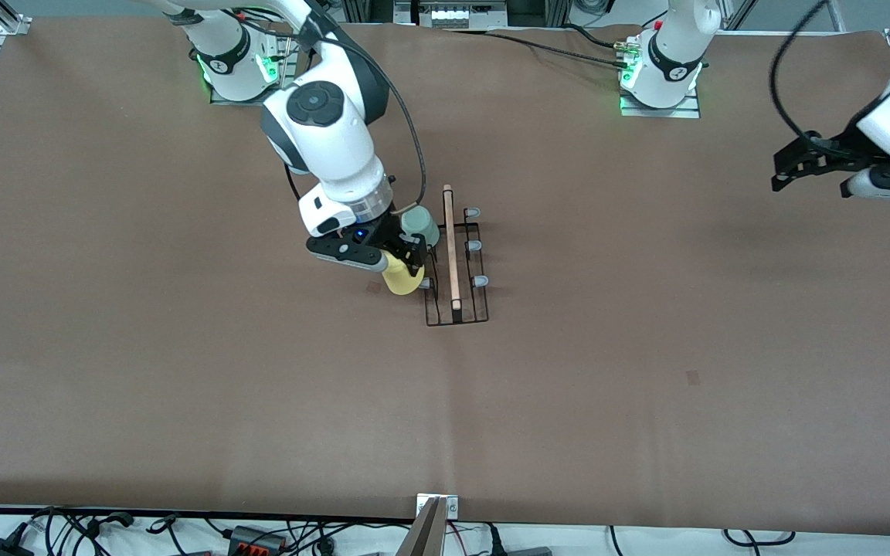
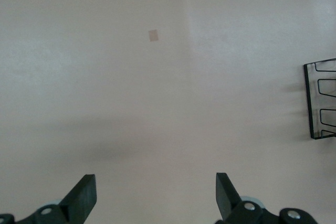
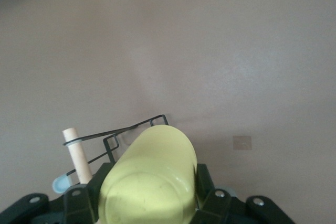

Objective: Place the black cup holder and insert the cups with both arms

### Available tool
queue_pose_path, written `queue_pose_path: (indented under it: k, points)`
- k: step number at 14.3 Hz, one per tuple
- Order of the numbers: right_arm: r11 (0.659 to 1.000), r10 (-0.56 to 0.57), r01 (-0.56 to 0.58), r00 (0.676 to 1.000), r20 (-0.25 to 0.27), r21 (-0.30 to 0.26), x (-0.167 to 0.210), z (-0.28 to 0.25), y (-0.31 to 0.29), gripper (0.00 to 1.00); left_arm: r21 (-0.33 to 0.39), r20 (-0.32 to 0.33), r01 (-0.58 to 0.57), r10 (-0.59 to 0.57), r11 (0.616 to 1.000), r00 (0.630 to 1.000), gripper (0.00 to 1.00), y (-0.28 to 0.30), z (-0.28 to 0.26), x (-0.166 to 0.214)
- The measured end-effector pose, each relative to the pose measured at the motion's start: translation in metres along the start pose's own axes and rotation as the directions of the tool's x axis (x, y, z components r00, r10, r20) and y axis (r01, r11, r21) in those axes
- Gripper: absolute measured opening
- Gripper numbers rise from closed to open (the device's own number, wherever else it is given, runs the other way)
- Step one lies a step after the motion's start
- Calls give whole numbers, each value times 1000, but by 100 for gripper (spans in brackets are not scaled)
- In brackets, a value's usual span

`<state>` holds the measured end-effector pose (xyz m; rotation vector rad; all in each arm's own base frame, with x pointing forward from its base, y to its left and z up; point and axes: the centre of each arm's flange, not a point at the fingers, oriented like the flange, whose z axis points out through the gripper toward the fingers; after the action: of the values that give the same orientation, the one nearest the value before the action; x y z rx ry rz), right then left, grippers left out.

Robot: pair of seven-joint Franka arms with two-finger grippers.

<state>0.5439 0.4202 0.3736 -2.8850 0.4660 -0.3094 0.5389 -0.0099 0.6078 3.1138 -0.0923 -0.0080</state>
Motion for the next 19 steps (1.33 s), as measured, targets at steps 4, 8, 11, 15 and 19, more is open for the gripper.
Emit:
queue_pose_path:
  k: [4, 8, 11, 15, 19]
  points:
    - [1000, 2, -2, 1000, 1, 19, 2, 15, -6, 69, -11, 1, 4, -4, 1000, 1000, 100, -1, 1, 0]
    - [999, 6, -6, 1000, 2, 34, -2, 23, -12, 69, -14, 16, 4, -4, 1000, 1000, 100, 0, 3, -1]
    - [999, 2, -2, 1000, 1, 52, -5, 38, -12, 69, -15, 29, 2, -1, 1000, 1000, 100, 1, 4, -3]
    - [998, 2, -1, 1000, -17, 64, 9, 38, -10, 93, -14, 38, 32, -32, 999, 999, 100, 7, 1, -4]
    - [1000, -2, 2, 998, -61, 0, 70, -41, 22, 100, -13, 41, 43, -43, 999, 998, 100, 7, 1, -4]
